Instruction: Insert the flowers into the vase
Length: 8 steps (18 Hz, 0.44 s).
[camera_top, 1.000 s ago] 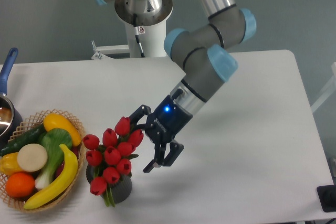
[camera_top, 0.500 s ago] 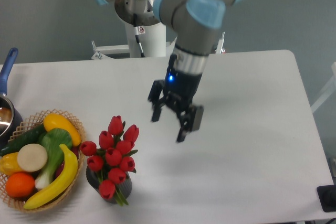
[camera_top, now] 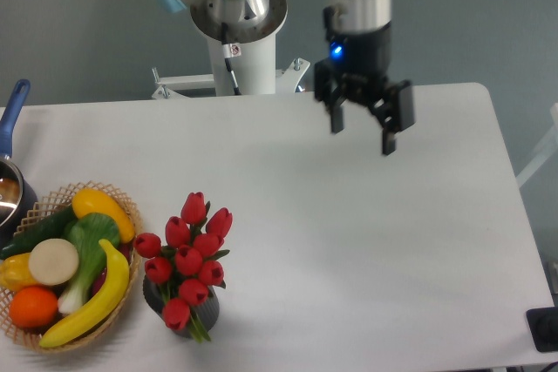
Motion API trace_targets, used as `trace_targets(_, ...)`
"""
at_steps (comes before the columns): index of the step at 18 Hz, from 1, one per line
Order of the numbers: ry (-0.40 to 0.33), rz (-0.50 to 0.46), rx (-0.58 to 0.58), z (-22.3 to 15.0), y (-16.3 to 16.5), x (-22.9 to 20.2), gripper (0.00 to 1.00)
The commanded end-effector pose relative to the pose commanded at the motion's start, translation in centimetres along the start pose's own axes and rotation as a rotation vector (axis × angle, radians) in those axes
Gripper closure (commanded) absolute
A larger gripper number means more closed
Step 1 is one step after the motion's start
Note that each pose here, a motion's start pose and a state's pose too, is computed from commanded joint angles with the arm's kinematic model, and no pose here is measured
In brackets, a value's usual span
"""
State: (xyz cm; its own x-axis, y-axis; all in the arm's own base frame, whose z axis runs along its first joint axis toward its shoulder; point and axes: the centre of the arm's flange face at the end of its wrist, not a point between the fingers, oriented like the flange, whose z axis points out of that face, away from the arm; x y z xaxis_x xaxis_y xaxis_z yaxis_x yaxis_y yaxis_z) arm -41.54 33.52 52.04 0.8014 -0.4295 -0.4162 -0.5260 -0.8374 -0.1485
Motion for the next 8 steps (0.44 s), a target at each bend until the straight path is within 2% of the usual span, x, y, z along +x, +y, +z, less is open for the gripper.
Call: trace_targets(8,0.01,0.02,0.003,-0.49,0.58,0.43,0.0)
